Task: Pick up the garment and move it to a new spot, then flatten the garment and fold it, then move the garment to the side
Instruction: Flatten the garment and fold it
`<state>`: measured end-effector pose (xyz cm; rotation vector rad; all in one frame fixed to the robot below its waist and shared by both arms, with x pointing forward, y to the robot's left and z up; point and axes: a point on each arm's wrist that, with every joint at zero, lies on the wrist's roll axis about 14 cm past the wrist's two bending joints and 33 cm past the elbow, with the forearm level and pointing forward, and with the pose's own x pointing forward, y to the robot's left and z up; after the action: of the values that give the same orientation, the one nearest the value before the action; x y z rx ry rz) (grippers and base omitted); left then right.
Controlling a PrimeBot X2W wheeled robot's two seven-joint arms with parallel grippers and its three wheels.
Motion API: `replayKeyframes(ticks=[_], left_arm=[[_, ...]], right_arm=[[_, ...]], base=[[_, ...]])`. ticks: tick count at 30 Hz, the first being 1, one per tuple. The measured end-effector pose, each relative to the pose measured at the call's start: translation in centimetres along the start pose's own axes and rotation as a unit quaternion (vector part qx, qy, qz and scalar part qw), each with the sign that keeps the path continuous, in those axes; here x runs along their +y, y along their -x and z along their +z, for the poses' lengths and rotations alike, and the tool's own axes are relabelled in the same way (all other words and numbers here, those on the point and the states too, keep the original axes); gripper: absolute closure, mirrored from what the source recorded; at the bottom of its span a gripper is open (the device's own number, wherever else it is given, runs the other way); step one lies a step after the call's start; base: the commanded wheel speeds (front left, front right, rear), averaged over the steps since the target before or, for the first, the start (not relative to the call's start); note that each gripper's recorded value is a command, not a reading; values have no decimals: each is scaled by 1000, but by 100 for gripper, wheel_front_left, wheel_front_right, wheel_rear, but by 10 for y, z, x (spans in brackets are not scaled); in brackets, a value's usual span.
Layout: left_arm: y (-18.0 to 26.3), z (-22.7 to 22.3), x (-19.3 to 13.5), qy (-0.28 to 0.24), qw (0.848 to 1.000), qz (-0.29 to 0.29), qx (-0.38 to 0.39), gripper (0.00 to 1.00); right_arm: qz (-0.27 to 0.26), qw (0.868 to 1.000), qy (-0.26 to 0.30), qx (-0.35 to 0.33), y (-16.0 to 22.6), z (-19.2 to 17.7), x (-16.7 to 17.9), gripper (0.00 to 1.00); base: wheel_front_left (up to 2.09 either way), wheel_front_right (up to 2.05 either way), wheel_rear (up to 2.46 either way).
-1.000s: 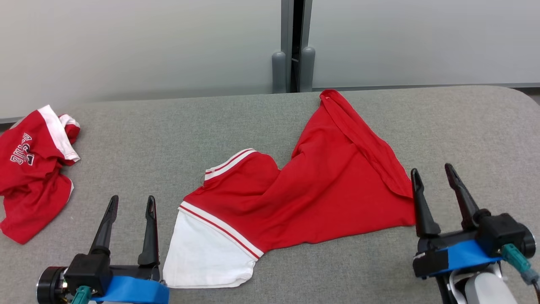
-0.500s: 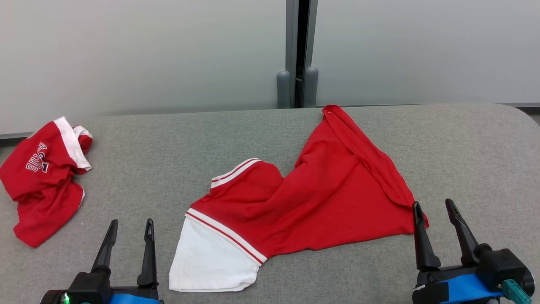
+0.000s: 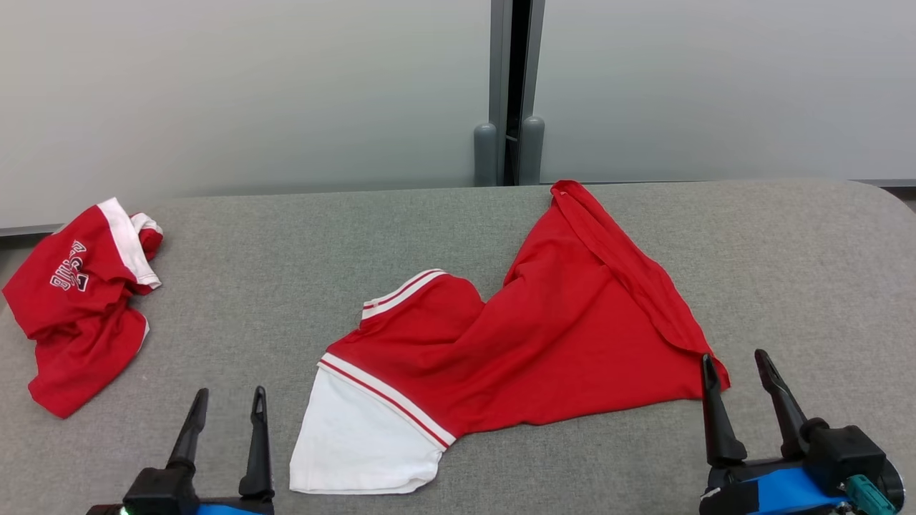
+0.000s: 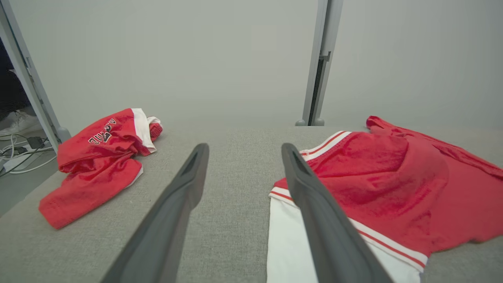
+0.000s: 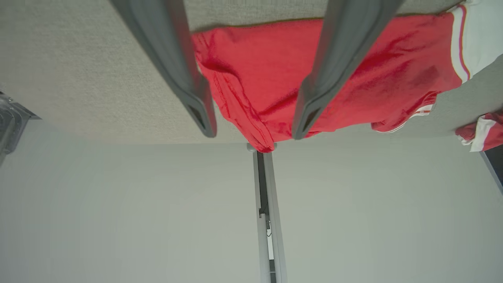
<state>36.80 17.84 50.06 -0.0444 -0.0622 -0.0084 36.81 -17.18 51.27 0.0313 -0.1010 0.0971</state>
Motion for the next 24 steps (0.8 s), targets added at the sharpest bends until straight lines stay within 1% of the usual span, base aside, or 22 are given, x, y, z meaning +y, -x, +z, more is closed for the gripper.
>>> replayKeyframes(ticks=[8,12,19,24], left_arm=[[6,-38,-17,15,998,-25,61,0],[9,-59,-23,23,995,-33,95,0],[13,-92,-32,21,987,-46,150,0],[16,-113,-34,20,981,-50,185,0]], right_arm=[[-28,998,15,47,0,-28,-22,0],[-35,996,22,81,-2,-48,-31,0],[-47,991,29,121,-14,-72,-46,0],[-49,988,32,142,-22,-85,-50,0]], base=[[0,0,0],[0,0,0],[0,0,0],[0,0,0]])
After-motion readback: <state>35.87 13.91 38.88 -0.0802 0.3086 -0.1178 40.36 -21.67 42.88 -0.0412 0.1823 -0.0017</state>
